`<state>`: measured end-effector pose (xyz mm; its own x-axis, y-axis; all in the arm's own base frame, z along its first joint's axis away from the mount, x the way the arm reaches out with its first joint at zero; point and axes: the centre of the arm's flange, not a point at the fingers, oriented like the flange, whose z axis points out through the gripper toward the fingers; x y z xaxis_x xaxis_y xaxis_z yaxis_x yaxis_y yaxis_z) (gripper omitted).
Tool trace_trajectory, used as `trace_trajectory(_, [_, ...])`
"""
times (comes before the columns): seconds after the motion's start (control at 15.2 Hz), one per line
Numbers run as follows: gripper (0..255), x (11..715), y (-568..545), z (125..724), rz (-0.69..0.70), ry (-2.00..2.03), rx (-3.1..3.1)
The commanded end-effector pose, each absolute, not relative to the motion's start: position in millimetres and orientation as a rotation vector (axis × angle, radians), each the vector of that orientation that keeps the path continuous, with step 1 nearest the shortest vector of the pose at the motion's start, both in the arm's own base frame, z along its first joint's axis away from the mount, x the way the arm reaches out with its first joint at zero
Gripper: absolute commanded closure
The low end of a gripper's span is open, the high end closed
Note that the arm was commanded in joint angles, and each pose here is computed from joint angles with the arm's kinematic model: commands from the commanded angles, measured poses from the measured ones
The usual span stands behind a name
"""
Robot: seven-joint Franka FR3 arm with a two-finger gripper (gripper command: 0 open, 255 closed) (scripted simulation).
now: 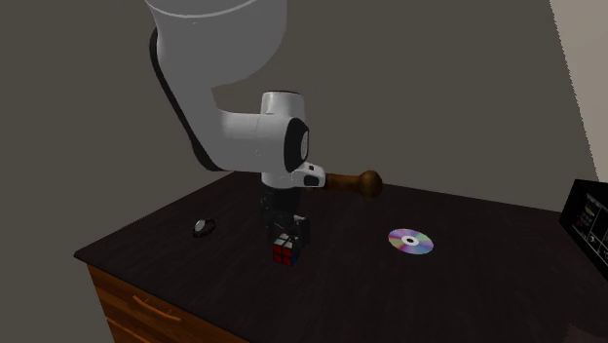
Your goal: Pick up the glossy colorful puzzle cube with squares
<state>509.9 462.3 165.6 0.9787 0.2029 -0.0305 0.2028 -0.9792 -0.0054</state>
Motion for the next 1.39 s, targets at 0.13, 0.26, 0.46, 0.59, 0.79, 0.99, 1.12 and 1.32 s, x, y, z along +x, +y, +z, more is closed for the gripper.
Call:
trace_trajectory(0.13, [0, 510, 462, 151, 0.048, -0.320, -3.122])
trace_trajectory(0.26, [255, 510, 462, 151, 0.048, -0.320, -3.122])
trace_trajectory(0.46, [255, 510, 462, 151, 0.048, -0.320, -3.123])
trace_trajectory(0.59, [255, 510, 462, 151, 0.048, -0.320, -3.123])
trace_trajectory(0.79, [255, 510, 462, 151, 0.048, -0.320, -3.122])
trace_trajectory(0.99, [255, 510, 462, 167, 0.048, -0.320, -3.122])
trace_trajectory(1.12, [255, 510, 462, 178, 0.048, -0.320, -3.122])
trace_trajectory(1.32, [255, 510, 462, 194, 0.048, -0.320, -3.122])
